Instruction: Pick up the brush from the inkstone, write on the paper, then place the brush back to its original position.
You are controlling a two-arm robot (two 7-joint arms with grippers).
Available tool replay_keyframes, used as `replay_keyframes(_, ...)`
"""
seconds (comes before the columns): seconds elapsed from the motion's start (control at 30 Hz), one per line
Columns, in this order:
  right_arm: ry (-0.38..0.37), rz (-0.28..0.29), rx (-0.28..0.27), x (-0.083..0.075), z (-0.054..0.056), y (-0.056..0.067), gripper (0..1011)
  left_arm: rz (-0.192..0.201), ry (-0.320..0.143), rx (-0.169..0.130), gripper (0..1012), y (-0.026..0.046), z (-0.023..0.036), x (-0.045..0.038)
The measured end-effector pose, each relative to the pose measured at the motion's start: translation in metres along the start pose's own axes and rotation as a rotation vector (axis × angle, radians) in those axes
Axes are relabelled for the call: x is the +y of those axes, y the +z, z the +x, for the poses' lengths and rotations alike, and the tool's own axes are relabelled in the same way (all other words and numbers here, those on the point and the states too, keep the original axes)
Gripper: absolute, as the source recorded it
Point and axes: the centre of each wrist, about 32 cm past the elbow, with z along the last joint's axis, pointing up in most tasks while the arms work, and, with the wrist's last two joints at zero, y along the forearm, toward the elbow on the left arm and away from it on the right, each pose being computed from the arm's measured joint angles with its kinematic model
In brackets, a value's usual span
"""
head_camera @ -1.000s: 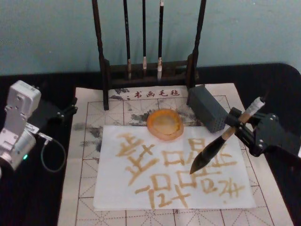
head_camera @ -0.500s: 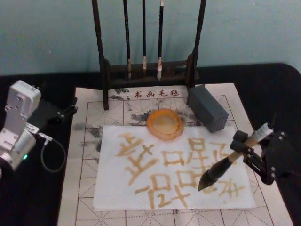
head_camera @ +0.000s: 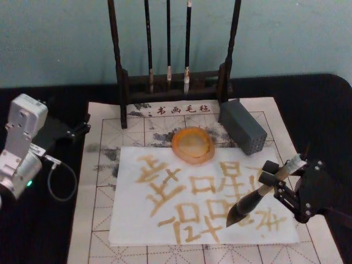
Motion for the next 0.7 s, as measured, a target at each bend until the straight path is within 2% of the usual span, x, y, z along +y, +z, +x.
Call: replay_keyframes(0.7,0.001,-0.024,-0.021,0.0068,0.0028,-0.0071,179,0.0,0.0,0.0,1001,0.0,0.0,0.0)
